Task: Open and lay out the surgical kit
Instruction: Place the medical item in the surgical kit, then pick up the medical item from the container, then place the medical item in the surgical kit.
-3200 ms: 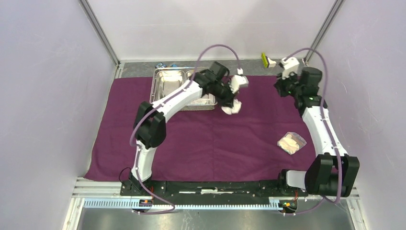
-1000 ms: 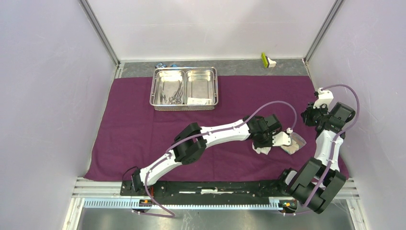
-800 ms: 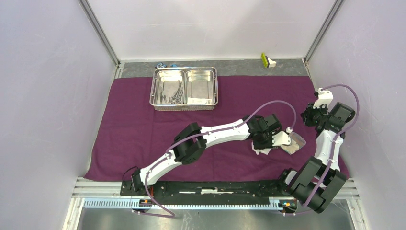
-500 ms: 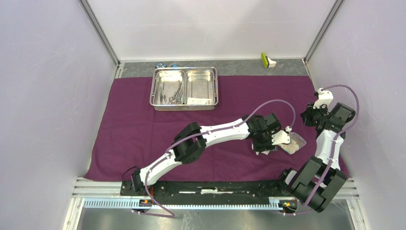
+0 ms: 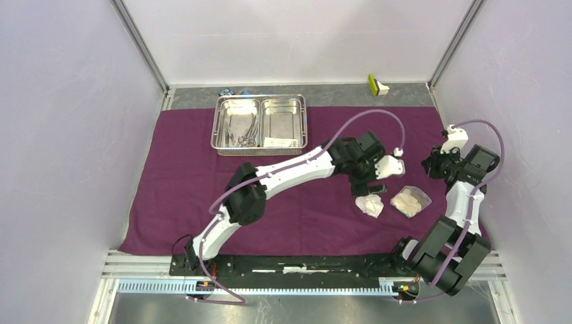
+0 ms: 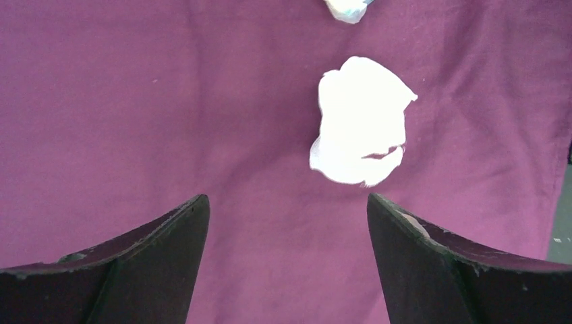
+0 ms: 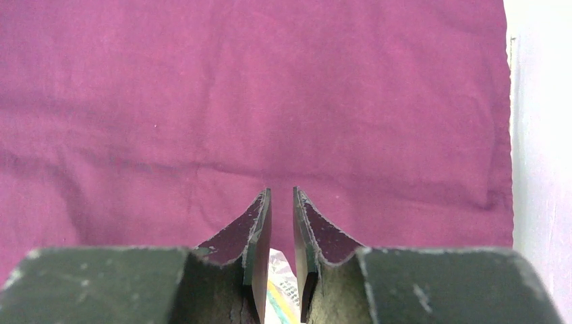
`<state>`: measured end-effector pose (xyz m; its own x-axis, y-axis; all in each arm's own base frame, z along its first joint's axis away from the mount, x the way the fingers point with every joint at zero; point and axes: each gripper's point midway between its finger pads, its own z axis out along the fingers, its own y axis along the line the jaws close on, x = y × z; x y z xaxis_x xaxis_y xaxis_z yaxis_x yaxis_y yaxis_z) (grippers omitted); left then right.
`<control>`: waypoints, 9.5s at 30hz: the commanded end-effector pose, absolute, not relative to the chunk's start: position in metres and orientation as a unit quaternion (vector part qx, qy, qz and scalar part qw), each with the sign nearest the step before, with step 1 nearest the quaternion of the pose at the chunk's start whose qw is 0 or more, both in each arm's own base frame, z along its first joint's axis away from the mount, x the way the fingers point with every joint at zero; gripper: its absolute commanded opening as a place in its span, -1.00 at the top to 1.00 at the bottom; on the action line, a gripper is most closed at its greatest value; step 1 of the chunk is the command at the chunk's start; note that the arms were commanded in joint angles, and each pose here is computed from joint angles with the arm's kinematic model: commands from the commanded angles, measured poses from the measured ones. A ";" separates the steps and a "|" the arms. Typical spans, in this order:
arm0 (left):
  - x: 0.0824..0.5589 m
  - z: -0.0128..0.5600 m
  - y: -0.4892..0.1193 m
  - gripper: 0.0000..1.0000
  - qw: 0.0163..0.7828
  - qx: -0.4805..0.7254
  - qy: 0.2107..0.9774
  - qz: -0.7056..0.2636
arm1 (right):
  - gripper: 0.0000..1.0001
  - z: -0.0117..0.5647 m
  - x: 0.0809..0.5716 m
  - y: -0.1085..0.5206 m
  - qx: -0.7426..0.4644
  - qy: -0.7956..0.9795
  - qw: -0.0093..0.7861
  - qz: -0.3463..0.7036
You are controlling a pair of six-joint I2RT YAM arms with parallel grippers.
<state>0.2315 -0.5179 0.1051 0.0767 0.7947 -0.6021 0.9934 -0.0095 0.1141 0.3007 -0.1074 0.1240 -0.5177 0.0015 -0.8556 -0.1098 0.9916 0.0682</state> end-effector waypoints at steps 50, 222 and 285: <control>0.463 0.034 -0.218 -0.63 0.192 0.348 0.910 -0.117 | 0.51 0.116 0.304 -0.101 -0.044 0.869 0.484 0.091; 0.230 0.029 -0.441 0.85 0.059 -0.013 0.935 -0.348 | 0.50 0.122 0.295 -0.084 -0.069 0.860 0.493 0.114; 0.245 0.054 -0.452 0.95 0.038 -0.076 0.917 -0.390 | 0.50 0.118 0.293 -0.075 -0.085 0.857 0.489 0.136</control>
